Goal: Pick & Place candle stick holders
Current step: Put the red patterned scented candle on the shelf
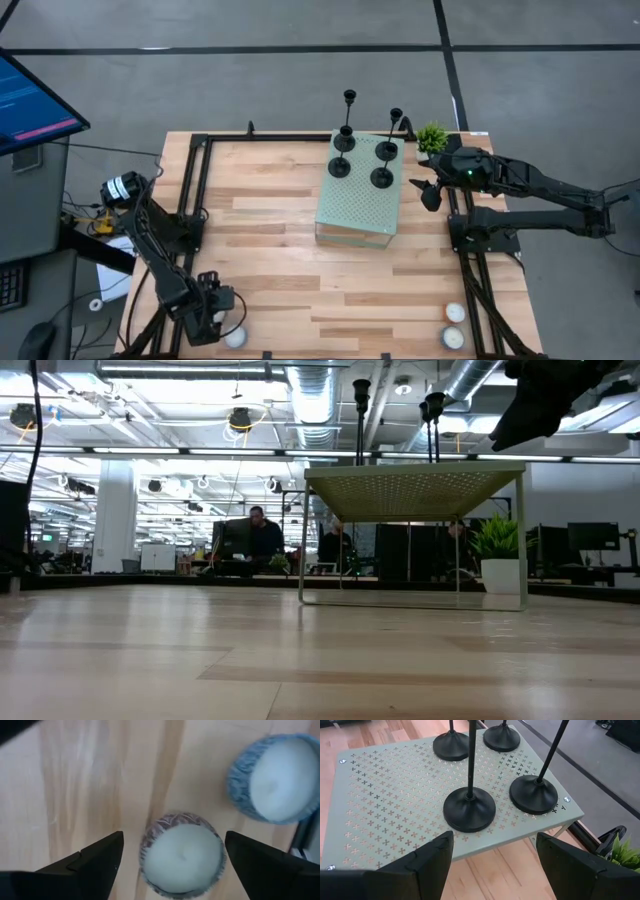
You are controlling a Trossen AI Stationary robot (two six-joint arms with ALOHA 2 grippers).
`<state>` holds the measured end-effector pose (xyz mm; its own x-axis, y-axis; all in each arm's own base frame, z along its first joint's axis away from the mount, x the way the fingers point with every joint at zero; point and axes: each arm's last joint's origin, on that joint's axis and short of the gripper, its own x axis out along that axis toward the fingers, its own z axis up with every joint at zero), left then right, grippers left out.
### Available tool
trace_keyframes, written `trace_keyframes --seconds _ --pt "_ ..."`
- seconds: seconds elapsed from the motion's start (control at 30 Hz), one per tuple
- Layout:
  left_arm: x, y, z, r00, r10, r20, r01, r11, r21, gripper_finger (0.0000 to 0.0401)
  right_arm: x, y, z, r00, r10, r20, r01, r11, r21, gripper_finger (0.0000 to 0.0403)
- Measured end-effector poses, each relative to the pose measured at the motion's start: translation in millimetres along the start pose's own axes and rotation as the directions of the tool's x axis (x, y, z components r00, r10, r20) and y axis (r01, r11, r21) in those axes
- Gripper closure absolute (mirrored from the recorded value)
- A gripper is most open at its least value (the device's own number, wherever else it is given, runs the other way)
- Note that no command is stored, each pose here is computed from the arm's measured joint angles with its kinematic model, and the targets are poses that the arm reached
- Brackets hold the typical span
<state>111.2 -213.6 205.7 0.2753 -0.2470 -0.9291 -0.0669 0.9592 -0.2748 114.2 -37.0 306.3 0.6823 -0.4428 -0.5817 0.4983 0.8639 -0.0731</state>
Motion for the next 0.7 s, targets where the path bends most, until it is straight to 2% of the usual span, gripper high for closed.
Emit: trace_keyframes --seconds 0.23,0.5,0.7 --pt "1.7 -3.8 1.1 0.998 -0.053 0.019 0.054 0.998 -0.031 0.0041 0.0 0.0 0.0 1.000 0.000 0.000 0.000 1.000 0.003 0.0127" --pt "1.5 -4.3 -0.5 0.998 -0.054 0.017 0.054 0.998 -0.024 0.0041 0.0 0.0 0.0 1.000 0.000 0.000 0.000 1.000 0.003 0.0127" --pt "5.4 -3.1 -10.6 0.999 -0.051 0.000 0.051 0.999 -0.002 0.0041 0.0 0.0 0.0 1.000 0.000 0.000 0.000 1.000 0.002 0.0127"
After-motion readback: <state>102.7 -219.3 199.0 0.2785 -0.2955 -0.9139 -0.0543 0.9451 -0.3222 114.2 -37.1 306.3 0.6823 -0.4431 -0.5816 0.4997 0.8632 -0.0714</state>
